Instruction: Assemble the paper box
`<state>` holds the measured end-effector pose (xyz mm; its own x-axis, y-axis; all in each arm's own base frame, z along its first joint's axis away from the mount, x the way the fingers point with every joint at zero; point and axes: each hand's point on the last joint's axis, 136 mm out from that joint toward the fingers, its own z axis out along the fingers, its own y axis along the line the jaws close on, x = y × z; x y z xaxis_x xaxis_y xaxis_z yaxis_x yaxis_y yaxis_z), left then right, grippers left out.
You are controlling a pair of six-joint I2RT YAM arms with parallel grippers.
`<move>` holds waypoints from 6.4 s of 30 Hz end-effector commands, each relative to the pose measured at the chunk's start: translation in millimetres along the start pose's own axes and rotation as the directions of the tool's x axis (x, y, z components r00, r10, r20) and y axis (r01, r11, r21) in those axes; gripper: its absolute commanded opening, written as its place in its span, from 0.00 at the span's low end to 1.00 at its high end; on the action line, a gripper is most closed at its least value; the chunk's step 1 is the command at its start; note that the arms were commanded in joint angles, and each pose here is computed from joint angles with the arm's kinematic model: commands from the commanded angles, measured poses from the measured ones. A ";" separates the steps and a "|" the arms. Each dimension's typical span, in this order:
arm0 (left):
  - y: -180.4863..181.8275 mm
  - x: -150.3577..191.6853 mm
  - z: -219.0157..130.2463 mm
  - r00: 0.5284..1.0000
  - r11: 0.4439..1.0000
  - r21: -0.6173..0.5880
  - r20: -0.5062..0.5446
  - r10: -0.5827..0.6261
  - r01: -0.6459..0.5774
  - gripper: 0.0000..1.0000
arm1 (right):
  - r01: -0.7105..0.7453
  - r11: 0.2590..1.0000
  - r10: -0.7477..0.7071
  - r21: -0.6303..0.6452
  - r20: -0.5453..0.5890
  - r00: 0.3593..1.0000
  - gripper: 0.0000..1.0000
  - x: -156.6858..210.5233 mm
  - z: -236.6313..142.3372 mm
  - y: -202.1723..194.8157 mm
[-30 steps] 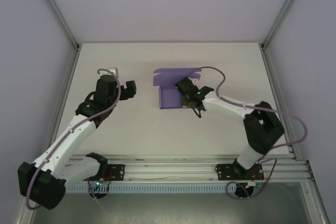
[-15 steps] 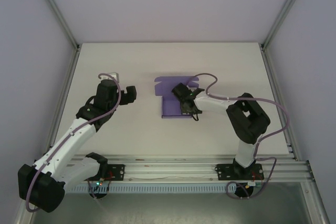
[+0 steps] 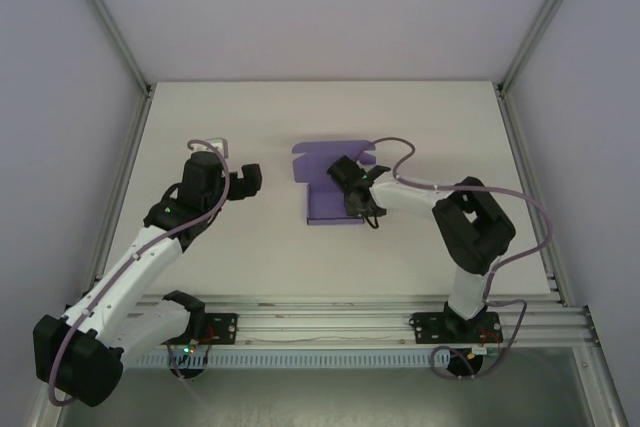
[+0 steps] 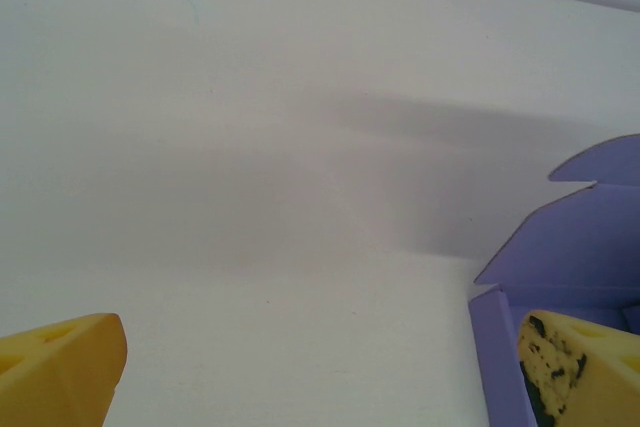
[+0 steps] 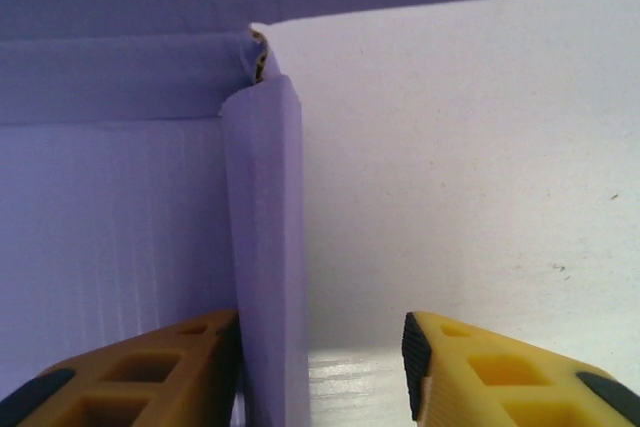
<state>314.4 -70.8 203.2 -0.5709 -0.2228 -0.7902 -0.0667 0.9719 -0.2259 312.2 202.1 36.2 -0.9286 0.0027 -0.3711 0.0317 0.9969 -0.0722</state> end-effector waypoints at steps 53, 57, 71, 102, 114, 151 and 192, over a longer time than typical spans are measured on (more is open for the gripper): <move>-26.5 0.6 19.7 0.994 0.990 0.108 -0.055 0.092 -0.086 1.00 | 0.049 0.998 -0.050 -0.036 -0.018 0.999 0.16 -4.9 46.1 -10.7; -25.0 0.4 16.8 0.995 0.991 0.103 -0.050 0.087 -0.081 1.00 | 0.056 0.998 -0.058 -0.033 -0.064 0.996 0.04 4.9 55.4 -10.2; -20.4 -2.2 21.0 0.997 0.996 0.067 -0.047 0.066 -0.063 1.00 | 0.059 0.992 -0.056 0.110 -0.032 0.998 0.00 -5.2 39.1 -30.2; -203.6 -55.1 -31.4 0.947 0.551 0.777 0.188 0.259 -0.305 1.00 | 0.569 0.651 0.004 -0.503 0.751 0.660 0.00 -96.8 -242.6 75.6; -238.0 -69.2 -46.1 0.914 0.471 0.795 0.252 0.317 -0.382 1.00 | 0.210 0.945 -0.033 -0.251 0.565 0.825 0.00 -125.3 -175.7 59.3; -16.8 -18.6 5.3 0.996 0.996 0.010 -0.032 0.084 -0.084 1.00 | -0.049 0.999 0.052 -0.019 0.220 0.974 0.00 -51.6 -70.8 -41.0; -29.9 -6.3 27.7 0.991 0.992 0.071 -0.083 0.108 -0.103 1.00 | 0.023 0.951 0.008 -0.309 0.099 0.995 0.74 -22.4 -26.0 6.5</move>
<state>338.9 -96.0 198.2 -0.6481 -0.1154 -0.7528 0.0294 0.9839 -0.1761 317.7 200.5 56.1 -0.9040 -0.0175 -0.4272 -0.0814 0.9879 0.1319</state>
